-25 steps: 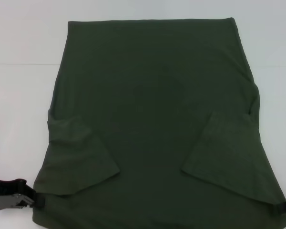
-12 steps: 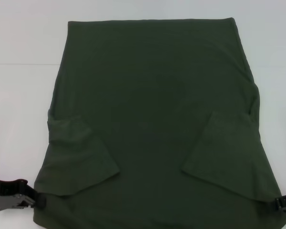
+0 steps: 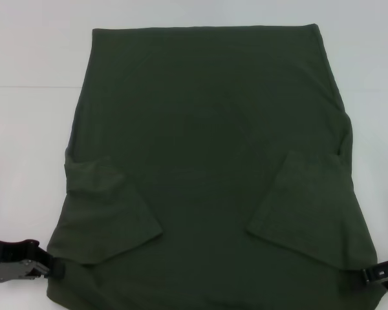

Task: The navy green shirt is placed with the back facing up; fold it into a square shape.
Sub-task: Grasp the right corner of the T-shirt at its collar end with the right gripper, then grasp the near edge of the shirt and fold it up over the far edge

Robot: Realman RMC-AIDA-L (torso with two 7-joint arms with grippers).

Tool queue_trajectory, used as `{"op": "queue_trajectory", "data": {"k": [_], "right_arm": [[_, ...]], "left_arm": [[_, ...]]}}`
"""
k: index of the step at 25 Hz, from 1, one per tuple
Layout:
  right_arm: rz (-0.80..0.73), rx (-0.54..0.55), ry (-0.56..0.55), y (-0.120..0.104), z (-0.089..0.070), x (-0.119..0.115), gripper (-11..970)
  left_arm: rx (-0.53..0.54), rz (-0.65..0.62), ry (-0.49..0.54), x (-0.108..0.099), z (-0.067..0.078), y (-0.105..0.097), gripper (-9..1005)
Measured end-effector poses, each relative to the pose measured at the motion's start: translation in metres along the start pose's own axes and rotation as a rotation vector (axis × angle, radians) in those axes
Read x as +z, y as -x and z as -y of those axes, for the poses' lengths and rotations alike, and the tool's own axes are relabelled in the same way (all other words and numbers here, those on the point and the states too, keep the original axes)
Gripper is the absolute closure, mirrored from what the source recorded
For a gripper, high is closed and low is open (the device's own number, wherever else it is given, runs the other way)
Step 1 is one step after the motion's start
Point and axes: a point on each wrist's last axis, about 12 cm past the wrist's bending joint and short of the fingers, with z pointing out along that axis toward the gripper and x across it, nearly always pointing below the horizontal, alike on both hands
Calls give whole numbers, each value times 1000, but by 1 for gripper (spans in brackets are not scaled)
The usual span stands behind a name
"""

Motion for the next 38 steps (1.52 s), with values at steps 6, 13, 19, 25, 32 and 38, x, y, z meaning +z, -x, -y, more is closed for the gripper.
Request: {"op": "queue_trajectory", "data": {"k": [6,13,19,25,32,38], "right_arm": [[1,-19,-3,2,-2,1,140],[-11,-27,-8,3,-4,2,346],[-17,-28,-10,3,-4,2,474],[-21,-46,-7,3,-5,2,801],[-66,-120,42,1,-12,3,878],[-165,-167,157,-11,-23,6,877]], "left_arm": [[4,6,-2,-1,0,1,959],[2,7,-3,-1,-1,0,959],[1,8,-2,-1,-1,-1,959],[6,0,-7,-3,1,1,958],[22,-26,-21,-11,2,1,958],[54,-86,-53,-17,3,-8,958]]}}
